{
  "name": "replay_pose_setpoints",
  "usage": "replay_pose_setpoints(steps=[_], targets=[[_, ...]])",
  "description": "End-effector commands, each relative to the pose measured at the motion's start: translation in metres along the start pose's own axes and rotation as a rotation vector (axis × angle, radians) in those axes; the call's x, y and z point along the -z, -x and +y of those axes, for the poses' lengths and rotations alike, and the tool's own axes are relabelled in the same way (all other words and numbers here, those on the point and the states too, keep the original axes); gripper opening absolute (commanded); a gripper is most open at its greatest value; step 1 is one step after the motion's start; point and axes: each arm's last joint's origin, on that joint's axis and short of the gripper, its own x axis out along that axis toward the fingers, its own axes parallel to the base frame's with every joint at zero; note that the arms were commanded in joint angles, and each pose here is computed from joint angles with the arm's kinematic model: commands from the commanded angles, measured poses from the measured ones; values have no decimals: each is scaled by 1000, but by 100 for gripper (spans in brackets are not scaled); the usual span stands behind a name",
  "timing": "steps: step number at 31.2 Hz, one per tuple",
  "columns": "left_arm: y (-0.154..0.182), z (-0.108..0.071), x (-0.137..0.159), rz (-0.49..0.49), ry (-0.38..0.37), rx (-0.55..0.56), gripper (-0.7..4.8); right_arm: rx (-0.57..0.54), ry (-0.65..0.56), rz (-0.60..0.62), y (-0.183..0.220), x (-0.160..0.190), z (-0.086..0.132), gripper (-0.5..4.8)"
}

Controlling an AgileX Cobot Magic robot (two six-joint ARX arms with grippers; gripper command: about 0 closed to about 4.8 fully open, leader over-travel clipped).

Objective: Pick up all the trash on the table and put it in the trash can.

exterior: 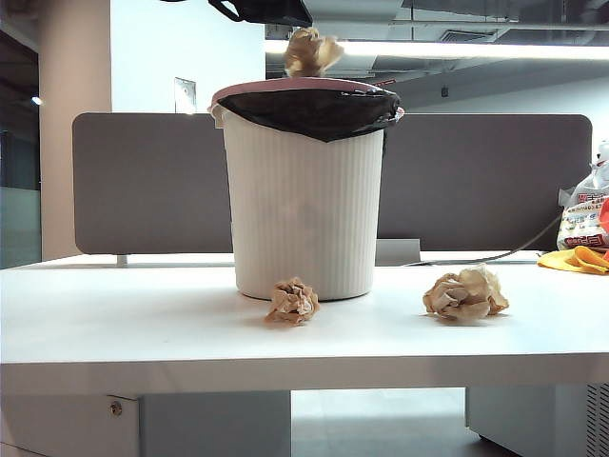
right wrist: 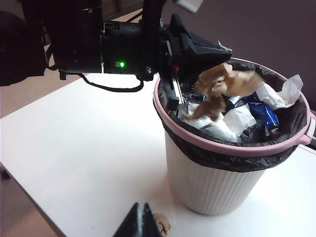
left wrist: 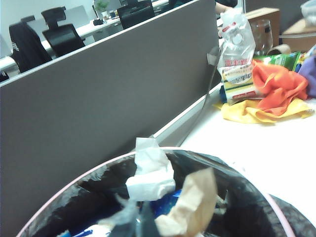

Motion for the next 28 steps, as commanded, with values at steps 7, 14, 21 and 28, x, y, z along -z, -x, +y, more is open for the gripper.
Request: replay_pose_setpoints(steps=[7,14,21,28], targets=[[2,4,-16,-153,-36,-27,418,-4,14,-17,2,-2,0,-8],[-4,1,-3,-68,-18,-4,479,-4,18,-17,2,-2,0,-8],[-13,-4,24,107,23,48,479,-4,23,-14,2,-2,0,-8],[-17,-11,48,261,68,122,479,2,26,0,0,1,-1,-8]])
